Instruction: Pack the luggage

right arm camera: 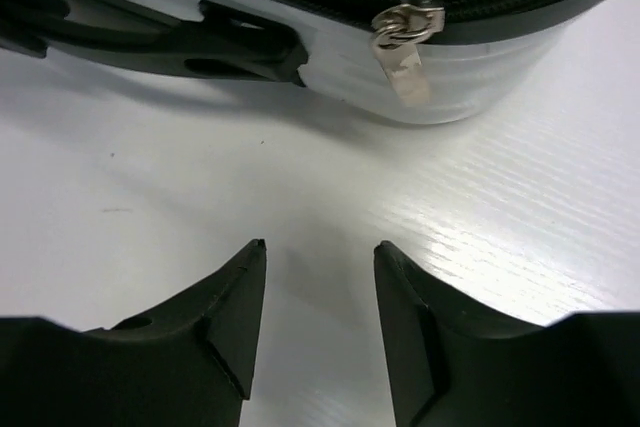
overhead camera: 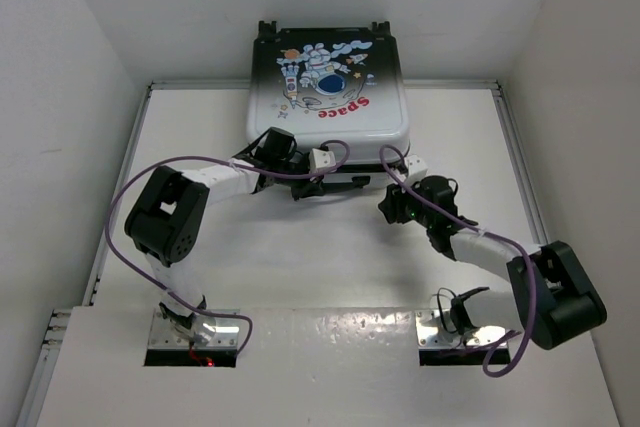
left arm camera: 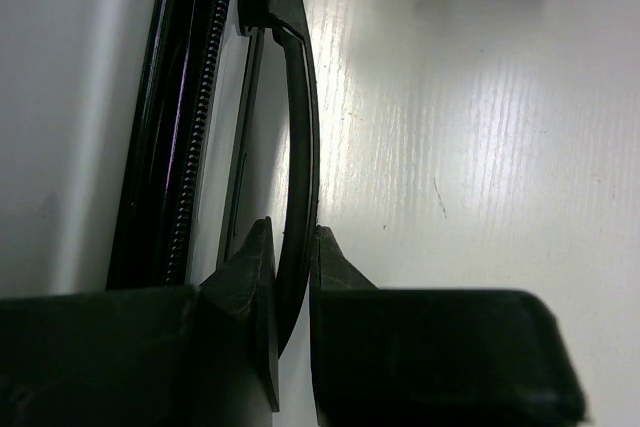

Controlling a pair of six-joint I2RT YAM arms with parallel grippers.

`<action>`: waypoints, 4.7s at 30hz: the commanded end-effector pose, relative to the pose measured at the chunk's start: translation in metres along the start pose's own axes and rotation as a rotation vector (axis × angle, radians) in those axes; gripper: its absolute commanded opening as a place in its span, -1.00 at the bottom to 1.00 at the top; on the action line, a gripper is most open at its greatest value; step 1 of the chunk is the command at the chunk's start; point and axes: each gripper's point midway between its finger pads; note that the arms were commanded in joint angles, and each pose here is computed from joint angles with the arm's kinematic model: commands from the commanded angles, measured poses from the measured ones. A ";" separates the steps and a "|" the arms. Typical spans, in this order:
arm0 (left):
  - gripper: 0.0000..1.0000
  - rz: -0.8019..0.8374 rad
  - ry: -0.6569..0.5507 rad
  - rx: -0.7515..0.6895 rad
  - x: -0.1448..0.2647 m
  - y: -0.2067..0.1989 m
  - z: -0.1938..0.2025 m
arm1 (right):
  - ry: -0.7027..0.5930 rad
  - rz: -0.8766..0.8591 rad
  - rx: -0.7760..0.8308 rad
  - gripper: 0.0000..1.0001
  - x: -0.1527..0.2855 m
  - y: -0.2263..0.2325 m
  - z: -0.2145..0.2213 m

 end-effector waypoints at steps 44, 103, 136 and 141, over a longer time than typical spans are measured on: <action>-1.00 0.170 0.068 0.225 -0.013 -0.058 0.014 | -0.312 -0.168 0.053 -1.00 -0.025 0.059 -0.080; 0.01 -1.151 -0.279 0.738 0.337 0.180 -0.018 | -0.286 0.081 -0.244 -0.29 -0.065 -0.122 -0.211; 0.07 0.186 -0.317 0.326 0.030 0.152 -0.105 | -0.078 -0.773 0.116 -0.31 -0.021 0.112 -0.094; 0.07 0.283 -0.346 0.247 0.023 0.126 -0.140 | -0.095 -0.882 0.257 -0.31 0.006 0.168 -0.067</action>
Point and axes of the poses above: each gripper's point midway between its finger pads, its own x axis back along the fingers, its own y axis along the line the jaws close on, z = x × y, and after that the axes turned 3 degrees about x, right-handed
